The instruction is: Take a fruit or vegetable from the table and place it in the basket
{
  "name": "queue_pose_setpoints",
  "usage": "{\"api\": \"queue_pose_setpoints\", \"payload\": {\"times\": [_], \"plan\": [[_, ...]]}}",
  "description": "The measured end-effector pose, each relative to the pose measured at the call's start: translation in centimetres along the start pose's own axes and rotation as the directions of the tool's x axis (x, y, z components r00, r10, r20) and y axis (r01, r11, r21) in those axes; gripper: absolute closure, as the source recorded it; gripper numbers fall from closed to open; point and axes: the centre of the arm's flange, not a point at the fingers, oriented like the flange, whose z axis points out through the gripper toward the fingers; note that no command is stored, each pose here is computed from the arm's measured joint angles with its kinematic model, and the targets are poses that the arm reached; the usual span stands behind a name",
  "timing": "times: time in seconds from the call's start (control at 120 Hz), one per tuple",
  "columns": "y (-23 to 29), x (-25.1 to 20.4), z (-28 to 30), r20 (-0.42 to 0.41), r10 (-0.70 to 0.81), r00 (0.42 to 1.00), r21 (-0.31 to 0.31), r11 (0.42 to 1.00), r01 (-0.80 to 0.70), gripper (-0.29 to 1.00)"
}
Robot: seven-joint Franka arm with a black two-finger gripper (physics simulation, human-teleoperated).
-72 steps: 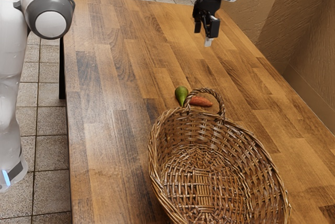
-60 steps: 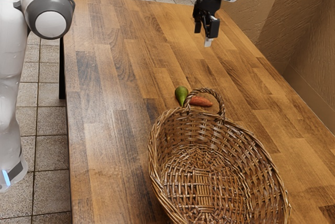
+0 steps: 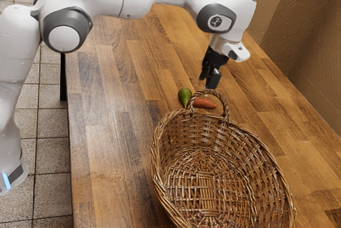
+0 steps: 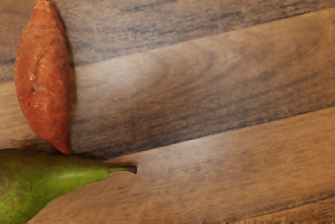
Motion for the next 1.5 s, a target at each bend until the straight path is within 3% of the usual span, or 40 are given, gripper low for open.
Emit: {"api": "queue_pose_setpoints", "payload": {"times": [0.333, 0.533, 0.983, 1.5], "plan": [[-0.7, 0.5, 5.9, 0.005, 0.128, 0.992, 0.024, 0.991, -0.129, 0.00], [-3.3, 1.0, 4.9, -0.050, 0.151, 0.987, 0.050, 0.988, -0.149, 0.00], [-10.4, 0.0, 6.1, -0.054, 0.149, 0.987, 0.055, 0.988, -0.147, 0.00], [-9.3, 5.2, 9.6, -0.044, 0.251, 0.967, 0.055, 0.967, -0.248, 0.01]]}}
